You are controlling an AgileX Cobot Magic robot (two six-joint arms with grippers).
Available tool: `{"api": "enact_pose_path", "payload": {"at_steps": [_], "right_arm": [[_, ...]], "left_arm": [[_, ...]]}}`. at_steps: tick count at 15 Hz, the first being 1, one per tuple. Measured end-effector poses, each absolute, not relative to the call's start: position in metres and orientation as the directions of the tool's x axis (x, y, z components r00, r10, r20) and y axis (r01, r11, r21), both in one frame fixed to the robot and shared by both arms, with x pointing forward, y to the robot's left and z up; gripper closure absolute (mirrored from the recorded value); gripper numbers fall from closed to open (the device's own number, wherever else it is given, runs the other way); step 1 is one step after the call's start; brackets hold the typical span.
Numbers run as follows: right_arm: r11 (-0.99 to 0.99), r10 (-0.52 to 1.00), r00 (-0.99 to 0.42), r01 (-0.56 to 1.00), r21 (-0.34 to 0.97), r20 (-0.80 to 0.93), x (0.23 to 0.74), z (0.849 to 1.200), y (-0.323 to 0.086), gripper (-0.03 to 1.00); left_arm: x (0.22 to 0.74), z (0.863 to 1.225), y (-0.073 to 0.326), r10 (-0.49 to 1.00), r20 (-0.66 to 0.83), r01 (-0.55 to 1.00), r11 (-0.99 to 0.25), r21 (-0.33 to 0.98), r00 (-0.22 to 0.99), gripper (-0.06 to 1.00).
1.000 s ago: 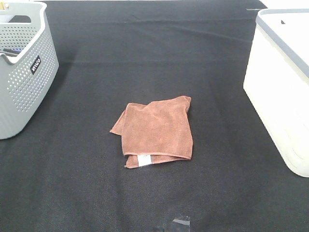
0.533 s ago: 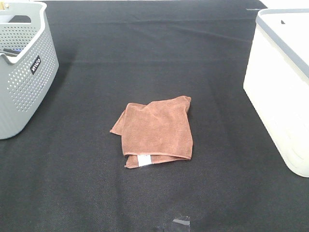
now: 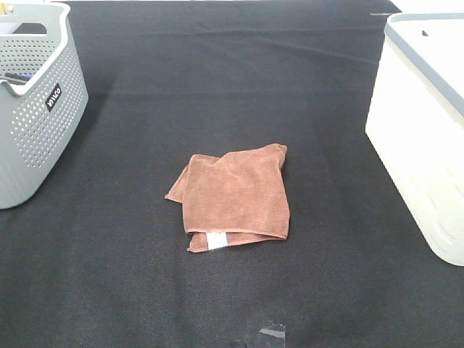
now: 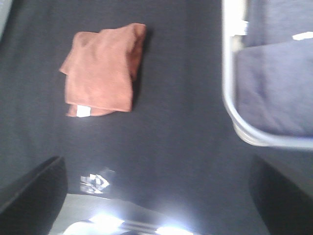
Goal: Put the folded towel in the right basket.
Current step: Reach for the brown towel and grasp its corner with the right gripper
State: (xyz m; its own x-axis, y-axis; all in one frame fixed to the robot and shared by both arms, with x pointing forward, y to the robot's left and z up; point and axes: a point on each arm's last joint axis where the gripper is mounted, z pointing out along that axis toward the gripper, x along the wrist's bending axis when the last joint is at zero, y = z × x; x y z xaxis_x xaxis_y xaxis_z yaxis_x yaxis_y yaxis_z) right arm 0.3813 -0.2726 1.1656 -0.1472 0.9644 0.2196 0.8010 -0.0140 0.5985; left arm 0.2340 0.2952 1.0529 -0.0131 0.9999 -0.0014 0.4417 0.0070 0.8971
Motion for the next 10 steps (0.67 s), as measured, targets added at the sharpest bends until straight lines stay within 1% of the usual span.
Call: {"api": "enact_pose_path", "payload": {"at_steps": [2, 4, 5, 7, 8, 10], "right_arm": [[-0.021, 0.948, -0.158, 0.834, 0.551, 0.276, 0.406, 1.163, -0.267, 0.00], [-0.020, 0.931, -0.161, 0.875, 0.483, 0.329, 0.431, 1.151, -0.262, 0.00], [-0.001, 0.927, -0.163, 0.900, 0.436, 0.338, 0.450, 1.136, -0.255, 0.00], [0.050, 0.916, -0.199, 0.918, 0.393, 0.348, 0.481, 1.110, -0.229, 0.00], [0.050, 0.916, -0.199, 0.918, 0.393, 0.348, 0.481, 1.110, -0.229, 0.00], [0.066, 0.915, -0.184, 0.947, 0.316, 0.359, 0.509, 1.074, -0.207, 0.00]], "left_arm": [[0.234, 1.053, 0.295, 1.000, -0.001, 0.442, 0.007, 0.897, -0.013, -0.04], [0.234, 1.053, 0.295, 1.000, -0.001, 0.442, 0.007, 0.897, -0.013, -0.04], [0.234, 1.053, 0.295, 1.000, -0.001, 0.442, 0.007, 0.897, -0.013, -0.04], [0.234, 1.053, 0.295, 1.000, -0.001, 0.442, 0.007, 0.897, -0.013, -0.04], [0.234, 1.053, 0.295, 1.000, -0.001, 0.442, 0.007, 0.897, -0.013, -0.04], [0.234, 1.053, 0.295, 1.000, -0.001, 0.442, 0.007, 0.897, -0.013, -0.04]]}}
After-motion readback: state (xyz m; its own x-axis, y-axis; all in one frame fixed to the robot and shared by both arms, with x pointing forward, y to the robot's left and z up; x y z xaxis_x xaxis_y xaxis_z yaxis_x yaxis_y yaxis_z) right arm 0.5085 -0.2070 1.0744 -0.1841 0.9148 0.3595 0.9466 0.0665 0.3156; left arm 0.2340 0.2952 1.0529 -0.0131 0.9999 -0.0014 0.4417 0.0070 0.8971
